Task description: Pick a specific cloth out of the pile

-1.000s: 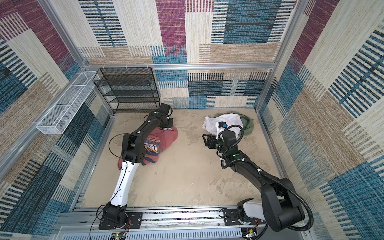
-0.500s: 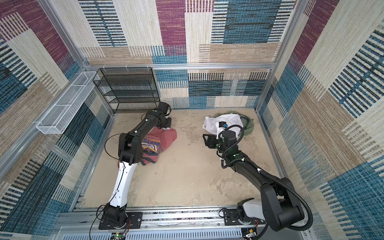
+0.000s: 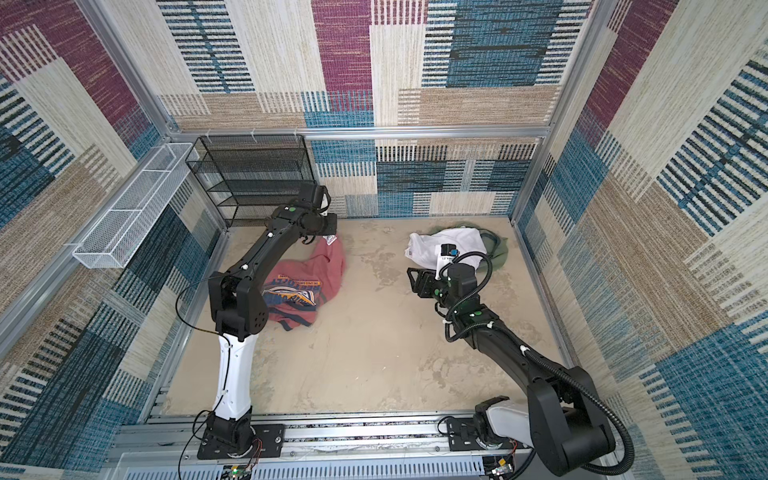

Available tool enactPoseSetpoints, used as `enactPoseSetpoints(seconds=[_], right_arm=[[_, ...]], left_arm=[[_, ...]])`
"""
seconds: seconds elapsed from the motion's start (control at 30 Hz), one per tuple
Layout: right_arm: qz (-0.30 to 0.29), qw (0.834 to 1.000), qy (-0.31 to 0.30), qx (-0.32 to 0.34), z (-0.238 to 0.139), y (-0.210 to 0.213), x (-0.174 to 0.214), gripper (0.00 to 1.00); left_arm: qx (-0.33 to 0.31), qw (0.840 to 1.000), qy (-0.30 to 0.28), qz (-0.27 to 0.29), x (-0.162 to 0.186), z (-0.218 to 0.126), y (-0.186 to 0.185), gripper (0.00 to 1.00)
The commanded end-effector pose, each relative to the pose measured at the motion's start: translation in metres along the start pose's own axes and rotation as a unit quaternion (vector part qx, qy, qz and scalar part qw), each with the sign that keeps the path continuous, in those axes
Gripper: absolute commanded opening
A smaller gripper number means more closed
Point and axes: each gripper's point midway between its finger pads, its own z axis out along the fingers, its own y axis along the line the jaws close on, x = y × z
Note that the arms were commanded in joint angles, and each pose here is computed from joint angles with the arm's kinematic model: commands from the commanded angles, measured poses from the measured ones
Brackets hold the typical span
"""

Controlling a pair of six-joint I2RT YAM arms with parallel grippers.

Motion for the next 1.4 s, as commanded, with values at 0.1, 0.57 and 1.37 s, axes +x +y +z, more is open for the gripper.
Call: enactPoseSetpoints(seconds=[0.1,0.57,1.37], right_arm=[[0.006,1.0,-0.021,-0.015,-0.004,0.008,-0.009,0.62],[0.007,0.999,-0.021,-0.03,-0.006,0.014,-0.011,0.62],[0.016,0.997,0.005,-0.069,0.002,0.027,-0.006,0.61]], left_arm=[[0.029,0.999,-0.035,-0.005,-0.023,-0.03,-0.012,0.0],[0.009,0.996,-0.084,-0.008,-0.046,-0.098,0.007,0.0],[-0.127,0.981,-0.083,-0.121,0.084,-0.187,0.143,0.0]])
